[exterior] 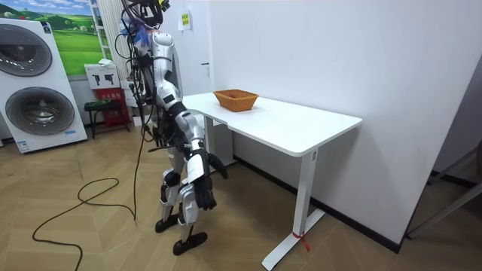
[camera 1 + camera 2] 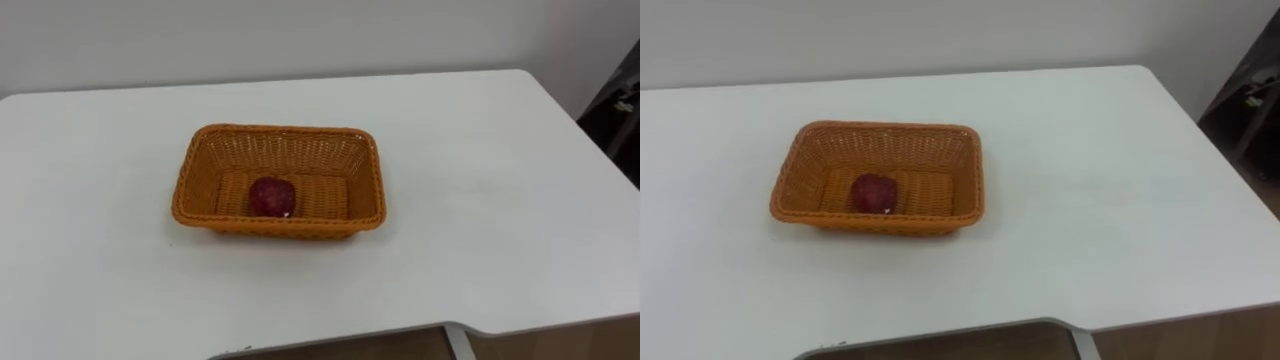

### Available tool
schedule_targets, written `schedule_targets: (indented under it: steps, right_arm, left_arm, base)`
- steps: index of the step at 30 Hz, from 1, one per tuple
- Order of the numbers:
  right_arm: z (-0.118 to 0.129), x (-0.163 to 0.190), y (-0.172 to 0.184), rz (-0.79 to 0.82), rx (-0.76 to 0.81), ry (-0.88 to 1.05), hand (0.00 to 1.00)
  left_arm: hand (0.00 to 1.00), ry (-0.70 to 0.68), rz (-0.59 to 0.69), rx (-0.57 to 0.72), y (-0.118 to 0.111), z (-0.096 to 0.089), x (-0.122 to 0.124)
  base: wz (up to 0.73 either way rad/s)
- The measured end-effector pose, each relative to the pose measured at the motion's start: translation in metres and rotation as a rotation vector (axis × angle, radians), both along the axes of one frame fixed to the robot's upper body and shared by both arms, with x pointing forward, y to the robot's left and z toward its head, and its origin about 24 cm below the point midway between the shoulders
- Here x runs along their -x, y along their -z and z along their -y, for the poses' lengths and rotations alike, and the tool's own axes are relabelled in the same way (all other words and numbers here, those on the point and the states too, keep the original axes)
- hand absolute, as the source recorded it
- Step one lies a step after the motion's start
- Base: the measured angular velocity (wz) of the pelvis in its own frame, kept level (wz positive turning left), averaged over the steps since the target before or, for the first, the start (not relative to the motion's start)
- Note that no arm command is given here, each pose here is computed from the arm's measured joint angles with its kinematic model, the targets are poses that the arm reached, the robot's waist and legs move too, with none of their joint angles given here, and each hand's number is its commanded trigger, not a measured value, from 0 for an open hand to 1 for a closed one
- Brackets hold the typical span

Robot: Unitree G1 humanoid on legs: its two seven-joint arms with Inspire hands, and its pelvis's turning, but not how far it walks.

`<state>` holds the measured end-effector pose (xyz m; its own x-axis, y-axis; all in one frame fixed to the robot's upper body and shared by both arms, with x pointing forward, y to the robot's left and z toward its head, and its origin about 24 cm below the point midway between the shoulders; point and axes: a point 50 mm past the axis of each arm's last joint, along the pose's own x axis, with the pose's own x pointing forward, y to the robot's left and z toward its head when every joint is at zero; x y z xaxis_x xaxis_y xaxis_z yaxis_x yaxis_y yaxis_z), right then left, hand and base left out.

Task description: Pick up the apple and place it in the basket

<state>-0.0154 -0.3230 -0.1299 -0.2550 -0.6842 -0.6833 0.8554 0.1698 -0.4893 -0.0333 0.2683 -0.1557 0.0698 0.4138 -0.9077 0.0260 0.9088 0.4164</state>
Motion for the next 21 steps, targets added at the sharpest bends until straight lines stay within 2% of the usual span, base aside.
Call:
schedule_targets:
  steps: [5,9,14,21]
  right_arm:
    - [-0.027,-0.001,0.017,-0.020,-0.176,-0.225,0.00]
    - [-0.038,-0.007,0.023,-0.061,-0.274,-0.423,0.00]
    - [-0.055,-0.007,0.032,-0.188,-0.393,-0.731,0.00]
    - [-0.066,0.000,0.036,-0.366,-0.482,-0.983,0.00]
  left_arm:
    - [0.00,0.001,0.011,0.010,0.001,0.001,-0.005]
    - [0.00,-0.006,-0.001,0.019,0.002,0.003,-0.005]
    - [0.00,0.023,-0.045,0.040,0.005,0.011,-0.001]
    - [0.00,0.077,-0.088,0.078,0.009,0.024,-0.003]
  base:
    - [0.00]
    - [0.00]
    - [0.06]
    - [0.06]
